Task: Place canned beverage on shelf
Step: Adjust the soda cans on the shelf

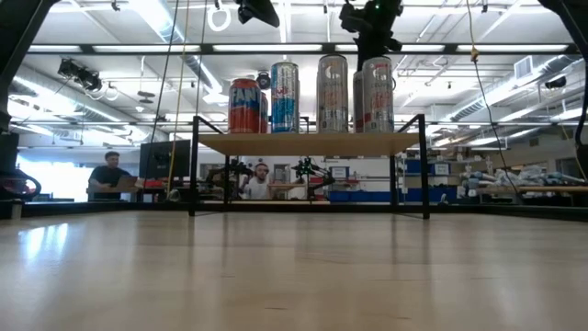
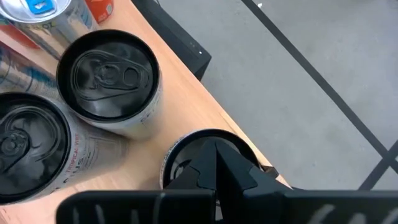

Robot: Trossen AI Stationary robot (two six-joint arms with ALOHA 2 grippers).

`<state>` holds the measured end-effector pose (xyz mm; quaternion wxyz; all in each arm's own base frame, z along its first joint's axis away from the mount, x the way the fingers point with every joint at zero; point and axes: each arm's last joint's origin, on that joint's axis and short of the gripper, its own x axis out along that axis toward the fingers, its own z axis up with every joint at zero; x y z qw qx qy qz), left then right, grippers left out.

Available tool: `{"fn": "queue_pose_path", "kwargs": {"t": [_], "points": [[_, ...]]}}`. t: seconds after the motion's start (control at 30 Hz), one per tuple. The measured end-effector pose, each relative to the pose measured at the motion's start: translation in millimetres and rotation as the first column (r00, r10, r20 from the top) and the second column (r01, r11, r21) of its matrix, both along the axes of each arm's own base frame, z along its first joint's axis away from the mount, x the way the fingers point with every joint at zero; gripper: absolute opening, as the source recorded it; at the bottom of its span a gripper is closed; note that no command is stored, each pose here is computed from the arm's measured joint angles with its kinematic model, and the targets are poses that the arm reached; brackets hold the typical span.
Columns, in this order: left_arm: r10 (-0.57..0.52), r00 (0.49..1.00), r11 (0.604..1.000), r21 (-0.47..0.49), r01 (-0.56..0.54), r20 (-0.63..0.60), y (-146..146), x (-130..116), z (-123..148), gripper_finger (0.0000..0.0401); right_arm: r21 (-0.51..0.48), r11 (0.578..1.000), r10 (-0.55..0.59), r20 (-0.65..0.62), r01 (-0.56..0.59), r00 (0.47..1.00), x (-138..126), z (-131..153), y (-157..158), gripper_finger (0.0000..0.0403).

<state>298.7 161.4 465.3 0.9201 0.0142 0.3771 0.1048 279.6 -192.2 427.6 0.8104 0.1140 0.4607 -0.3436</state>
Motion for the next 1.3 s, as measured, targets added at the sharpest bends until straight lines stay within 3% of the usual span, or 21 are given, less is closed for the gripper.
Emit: {"fn": "queue_pose_path", "kwargs": {"t": [1.3], "points": [[-0.006,1.000,1.000,0.006,0.006,-0.002,0.0,0.0,0.0,0.0009,-0.068,0.995,-0.079,-0.031,0.077,0.996,-1.7,1.9,-0.8,0.0005]]}}
